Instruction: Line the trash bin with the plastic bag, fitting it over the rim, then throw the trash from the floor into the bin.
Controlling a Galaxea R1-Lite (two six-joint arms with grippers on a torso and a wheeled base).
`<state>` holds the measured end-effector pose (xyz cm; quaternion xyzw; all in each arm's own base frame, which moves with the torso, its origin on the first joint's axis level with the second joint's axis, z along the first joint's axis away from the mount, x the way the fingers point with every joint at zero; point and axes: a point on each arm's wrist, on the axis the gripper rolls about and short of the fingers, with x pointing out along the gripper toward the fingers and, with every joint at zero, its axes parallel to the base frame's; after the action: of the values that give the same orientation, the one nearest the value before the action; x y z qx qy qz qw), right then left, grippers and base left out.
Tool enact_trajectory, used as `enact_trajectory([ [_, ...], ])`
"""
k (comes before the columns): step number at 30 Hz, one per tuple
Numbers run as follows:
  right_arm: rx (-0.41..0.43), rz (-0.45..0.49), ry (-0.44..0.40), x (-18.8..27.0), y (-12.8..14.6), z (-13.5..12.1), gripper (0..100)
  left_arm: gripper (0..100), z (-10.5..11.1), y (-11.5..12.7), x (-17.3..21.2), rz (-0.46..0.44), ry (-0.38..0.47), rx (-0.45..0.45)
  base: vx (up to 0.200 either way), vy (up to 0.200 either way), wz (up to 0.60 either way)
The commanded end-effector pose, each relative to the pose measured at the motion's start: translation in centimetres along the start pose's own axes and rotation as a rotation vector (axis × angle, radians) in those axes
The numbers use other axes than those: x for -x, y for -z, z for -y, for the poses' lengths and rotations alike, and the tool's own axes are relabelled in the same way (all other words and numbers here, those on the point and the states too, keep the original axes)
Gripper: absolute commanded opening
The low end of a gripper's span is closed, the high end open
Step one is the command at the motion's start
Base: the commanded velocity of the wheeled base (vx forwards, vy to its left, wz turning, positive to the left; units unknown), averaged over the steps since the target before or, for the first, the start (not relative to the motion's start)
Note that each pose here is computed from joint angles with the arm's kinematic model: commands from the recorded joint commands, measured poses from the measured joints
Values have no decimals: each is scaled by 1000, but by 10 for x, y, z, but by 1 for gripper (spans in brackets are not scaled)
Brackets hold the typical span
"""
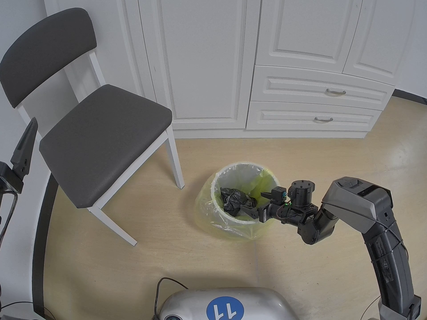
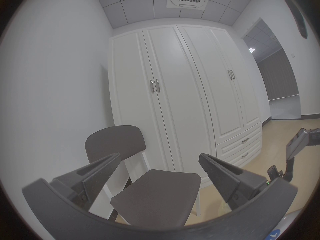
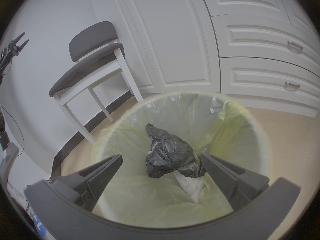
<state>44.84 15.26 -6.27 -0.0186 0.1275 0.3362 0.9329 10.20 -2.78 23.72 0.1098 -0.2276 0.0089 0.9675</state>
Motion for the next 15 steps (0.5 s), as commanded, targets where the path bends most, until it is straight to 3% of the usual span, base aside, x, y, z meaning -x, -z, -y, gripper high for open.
enact_trajectory([
  [1,13,25,-6,5,-15,-5,100,100,0,0,0,-1,0,0,0,0,0],
  [15,21,47,-4,17,-40,-9,100,100,0,0,0,-1,0,0,0,0,0],
])
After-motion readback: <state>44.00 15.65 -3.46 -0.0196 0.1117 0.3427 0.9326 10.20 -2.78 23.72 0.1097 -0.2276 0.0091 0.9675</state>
